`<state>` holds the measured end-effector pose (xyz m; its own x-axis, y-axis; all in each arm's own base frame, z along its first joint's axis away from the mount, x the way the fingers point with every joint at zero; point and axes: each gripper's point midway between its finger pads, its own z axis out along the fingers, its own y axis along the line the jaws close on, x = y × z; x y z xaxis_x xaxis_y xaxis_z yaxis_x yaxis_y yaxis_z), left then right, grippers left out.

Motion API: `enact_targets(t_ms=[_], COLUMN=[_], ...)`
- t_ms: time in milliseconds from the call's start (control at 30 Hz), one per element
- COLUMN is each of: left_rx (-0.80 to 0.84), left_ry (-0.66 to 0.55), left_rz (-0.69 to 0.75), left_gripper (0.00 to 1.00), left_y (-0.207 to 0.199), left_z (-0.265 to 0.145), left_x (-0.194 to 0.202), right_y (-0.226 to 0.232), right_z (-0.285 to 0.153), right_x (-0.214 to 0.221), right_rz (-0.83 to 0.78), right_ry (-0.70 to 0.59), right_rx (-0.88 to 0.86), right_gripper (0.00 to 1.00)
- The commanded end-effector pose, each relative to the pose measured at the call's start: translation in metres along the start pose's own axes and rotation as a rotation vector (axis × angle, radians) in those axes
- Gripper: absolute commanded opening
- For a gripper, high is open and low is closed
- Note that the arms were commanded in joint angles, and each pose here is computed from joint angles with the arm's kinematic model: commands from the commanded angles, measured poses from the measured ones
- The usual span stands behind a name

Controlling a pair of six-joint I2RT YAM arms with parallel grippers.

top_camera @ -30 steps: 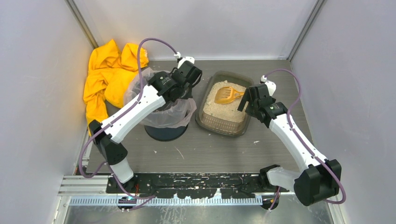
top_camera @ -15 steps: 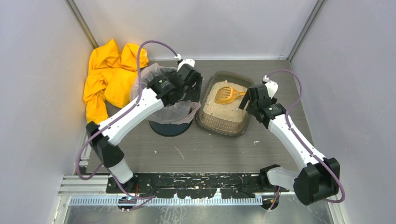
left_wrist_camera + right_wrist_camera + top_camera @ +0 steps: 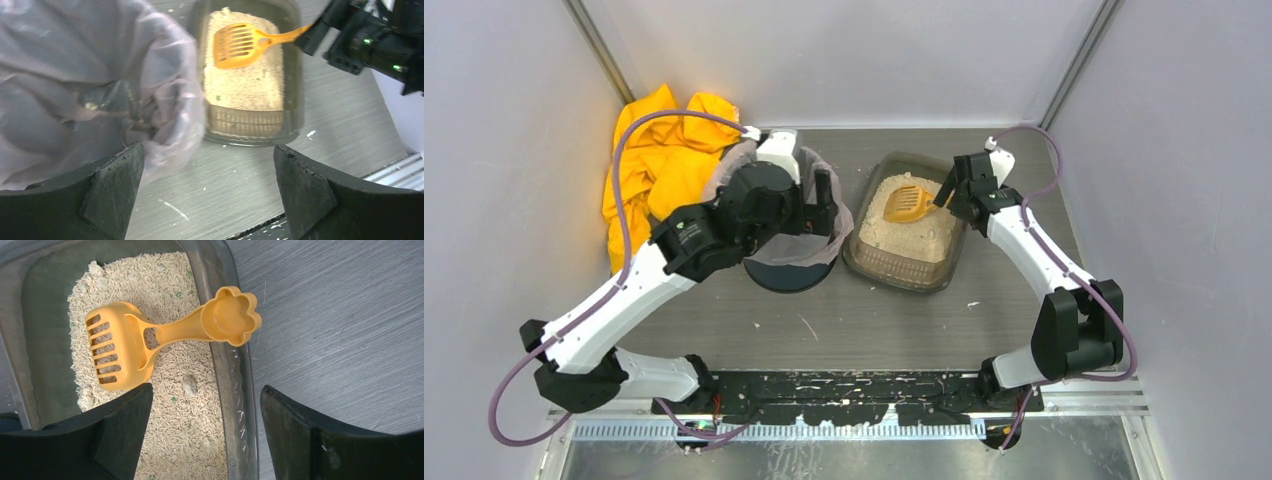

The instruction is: Clean the litter box

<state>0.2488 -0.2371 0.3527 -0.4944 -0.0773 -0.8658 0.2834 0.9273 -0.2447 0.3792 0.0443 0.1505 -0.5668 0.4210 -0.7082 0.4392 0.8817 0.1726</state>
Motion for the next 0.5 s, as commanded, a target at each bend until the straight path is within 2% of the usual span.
enact_targets(t_ms=[0,200,467], left_rx=[0.12,0.212,0.172], left_ry=[-0.023,0.012,0.042], left_rz=[0.037,0.049,0.133], left_gripper=[1.0,1.0,1.0], left_y=[-0.054,-0.1,-0.114], left_z=[0.014,0.057,0.116], left_x=[-0.01,0.017,0.049], right_y=[0.01,0.006,0.002], right_z=[-0.013,0.009,0.05], right_x=[-0.031,-0.037,-0.041], right_rz=[0.059,0.122,0.164], right_ry=[-0.091,-0.087,-0.039], right_rx=[-0.064,-0.095,-0.068], right_gripper=[0.83,0.76,0.74])
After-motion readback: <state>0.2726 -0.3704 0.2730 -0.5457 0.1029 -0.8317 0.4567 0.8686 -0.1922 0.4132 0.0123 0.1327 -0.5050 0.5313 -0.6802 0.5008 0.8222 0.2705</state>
